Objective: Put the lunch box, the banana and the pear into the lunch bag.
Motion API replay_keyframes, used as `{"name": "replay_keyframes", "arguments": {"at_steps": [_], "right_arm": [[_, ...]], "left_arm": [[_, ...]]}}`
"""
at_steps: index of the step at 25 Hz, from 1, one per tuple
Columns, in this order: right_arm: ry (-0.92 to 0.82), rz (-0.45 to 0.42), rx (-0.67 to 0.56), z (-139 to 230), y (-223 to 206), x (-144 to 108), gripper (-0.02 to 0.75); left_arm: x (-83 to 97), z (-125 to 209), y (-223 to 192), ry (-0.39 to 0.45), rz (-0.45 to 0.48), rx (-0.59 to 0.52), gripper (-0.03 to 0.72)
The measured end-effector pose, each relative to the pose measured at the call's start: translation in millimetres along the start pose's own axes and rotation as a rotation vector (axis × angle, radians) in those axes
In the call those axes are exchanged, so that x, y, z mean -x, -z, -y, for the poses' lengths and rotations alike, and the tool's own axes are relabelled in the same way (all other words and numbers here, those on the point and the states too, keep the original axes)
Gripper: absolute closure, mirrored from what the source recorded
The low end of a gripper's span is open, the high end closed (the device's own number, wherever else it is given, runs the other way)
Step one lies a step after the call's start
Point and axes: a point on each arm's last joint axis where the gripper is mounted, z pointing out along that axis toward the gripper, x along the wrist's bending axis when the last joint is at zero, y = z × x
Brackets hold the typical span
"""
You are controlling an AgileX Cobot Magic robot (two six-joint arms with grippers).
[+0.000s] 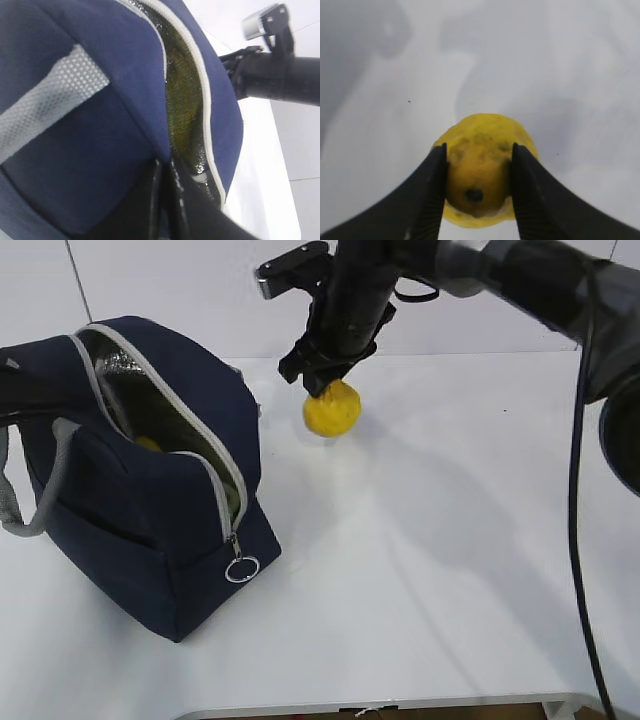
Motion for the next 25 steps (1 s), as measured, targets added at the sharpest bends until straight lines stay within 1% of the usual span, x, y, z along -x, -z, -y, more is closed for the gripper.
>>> {"name": "replay_keyframes", "arguments": {"at_steps": [7,11,20,23,25], "right_arm": [[-0.009,0.002,0.038,-6.5,44.5,3.3,0.413],[-0.025,-0.027,0.079,-10.3,68.6,2.0,0.414],[-0.083,-0.174,0.232,-20.2,130.8,-8.7,0.414],[-0.101,-0.237,0.278,-22.3,148.2,-13.7,0.414],[-0.108,-0.294,0.304,-23.4,158.3,-18.3,0.415]], "left_arm": [[-1.0,-1.8,0.0,-0.009,-0.011,0.020,0.705],[-1.3,-2.3,0.0,-0.011,-0.014,0.025,0.705],[-1.4,-2.5,0.0,-0.017,-0.016,0.027,0.705],[-1.4,-2.5,0.0,-0.017,-0.016,0.027,0.705],[-1.4,-2.5,0.0,-0.017,-0.016,0.027,0.705]]}}
